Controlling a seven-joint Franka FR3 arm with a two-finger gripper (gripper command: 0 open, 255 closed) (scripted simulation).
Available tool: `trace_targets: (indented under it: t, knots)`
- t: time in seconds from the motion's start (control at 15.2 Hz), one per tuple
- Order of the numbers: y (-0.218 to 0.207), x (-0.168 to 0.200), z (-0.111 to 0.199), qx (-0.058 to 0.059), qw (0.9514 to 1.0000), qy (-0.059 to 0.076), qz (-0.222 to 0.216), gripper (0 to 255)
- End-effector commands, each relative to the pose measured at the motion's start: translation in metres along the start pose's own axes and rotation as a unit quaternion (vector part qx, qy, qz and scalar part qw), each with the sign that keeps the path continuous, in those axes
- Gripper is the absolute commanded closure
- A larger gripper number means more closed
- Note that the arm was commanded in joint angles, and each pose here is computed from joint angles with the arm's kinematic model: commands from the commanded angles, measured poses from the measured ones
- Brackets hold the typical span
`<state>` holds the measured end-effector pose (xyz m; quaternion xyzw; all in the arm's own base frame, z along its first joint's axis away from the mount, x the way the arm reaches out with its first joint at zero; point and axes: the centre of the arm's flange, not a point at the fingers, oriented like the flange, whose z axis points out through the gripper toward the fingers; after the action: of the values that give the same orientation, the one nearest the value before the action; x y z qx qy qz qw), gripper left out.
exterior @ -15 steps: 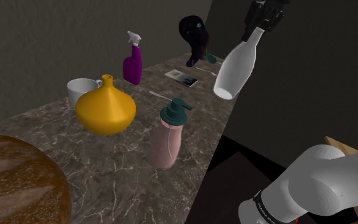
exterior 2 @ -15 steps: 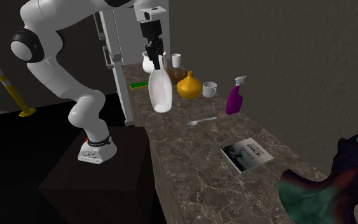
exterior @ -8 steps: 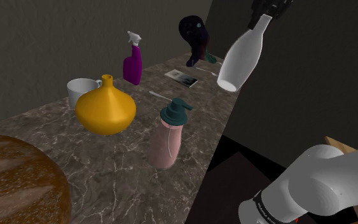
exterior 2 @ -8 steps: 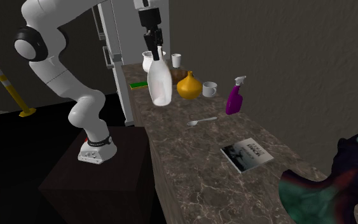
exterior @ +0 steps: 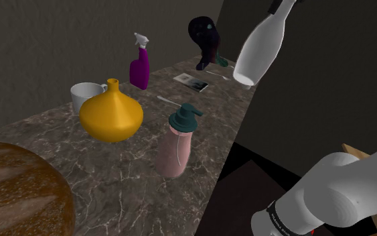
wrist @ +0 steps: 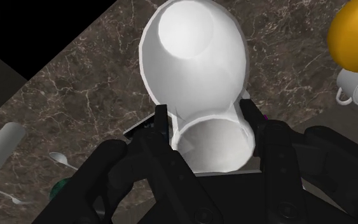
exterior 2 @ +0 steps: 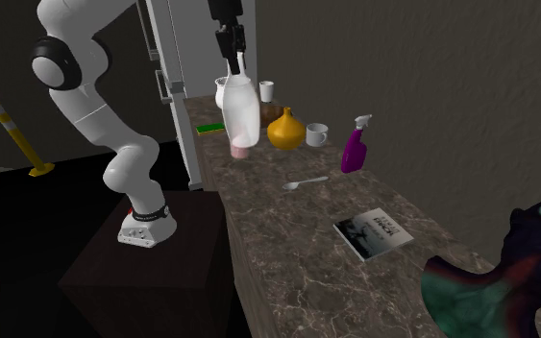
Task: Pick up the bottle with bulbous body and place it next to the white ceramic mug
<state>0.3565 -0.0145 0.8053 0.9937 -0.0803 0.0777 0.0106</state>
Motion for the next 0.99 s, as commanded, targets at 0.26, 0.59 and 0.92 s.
trace_targets:
  t: [0.26,0.59,0.92]
  knots:
    - [0.001,0.005,-0.032,0.0,1.0,0.0,0.0,255]
    - [0.001,0.009,-0.058,0.0,1.0,0.0,0.0,255]
    - [0.001,0.013,-0.084,0.0,1.0,0.0,0.0,255]
